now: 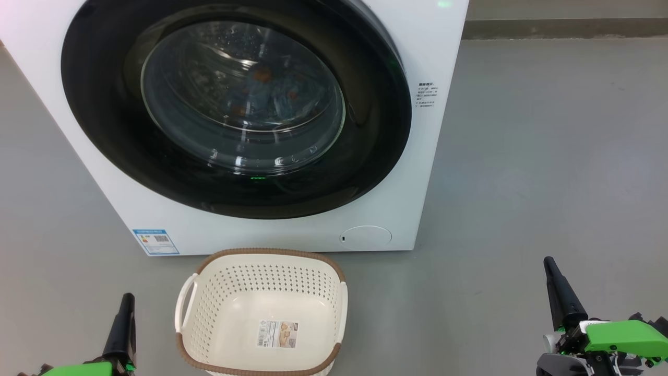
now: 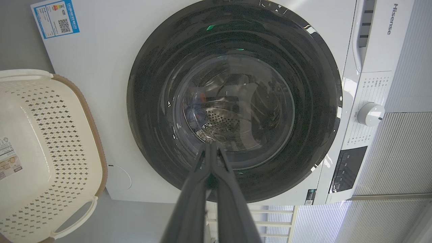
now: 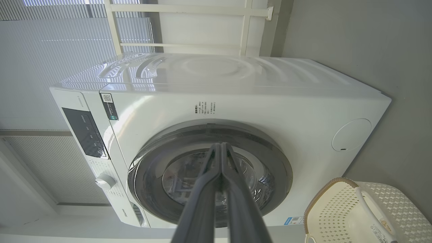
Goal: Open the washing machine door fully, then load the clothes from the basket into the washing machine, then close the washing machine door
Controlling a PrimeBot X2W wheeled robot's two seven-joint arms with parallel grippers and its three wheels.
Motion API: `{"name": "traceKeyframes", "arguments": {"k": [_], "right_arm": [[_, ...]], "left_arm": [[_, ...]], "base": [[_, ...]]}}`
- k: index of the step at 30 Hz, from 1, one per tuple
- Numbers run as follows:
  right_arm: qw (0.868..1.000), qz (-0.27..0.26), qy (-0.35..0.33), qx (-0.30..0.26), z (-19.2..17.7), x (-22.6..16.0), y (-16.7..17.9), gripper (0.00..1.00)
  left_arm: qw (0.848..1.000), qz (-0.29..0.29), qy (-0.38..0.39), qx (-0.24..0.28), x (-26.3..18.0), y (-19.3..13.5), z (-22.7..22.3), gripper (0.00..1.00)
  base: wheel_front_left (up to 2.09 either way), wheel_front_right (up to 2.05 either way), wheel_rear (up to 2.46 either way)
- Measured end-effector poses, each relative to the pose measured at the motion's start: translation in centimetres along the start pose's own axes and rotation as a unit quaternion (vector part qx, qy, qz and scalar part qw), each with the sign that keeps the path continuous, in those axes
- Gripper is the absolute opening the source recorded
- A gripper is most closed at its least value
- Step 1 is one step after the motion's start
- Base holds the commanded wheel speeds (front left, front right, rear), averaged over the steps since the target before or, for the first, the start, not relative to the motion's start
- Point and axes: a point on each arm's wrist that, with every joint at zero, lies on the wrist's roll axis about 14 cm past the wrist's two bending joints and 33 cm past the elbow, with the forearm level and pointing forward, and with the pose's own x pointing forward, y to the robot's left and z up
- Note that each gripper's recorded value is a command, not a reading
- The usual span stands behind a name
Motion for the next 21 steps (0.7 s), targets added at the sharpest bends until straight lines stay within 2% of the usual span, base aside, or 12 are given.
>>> {"name": "traceKeyframes", "arguments": {"k": [21], "right_arm": [[1.0, 0.0, -0.003, 0.0, 0.19, -0.01, 0.01, 0.0]], "left_arm": [[1.0, 0.0, 0.0, 0.0, 0.0, 0.0, 0.02, 0.0]], "base": [[0.0, 0.0, 0.0]]}}
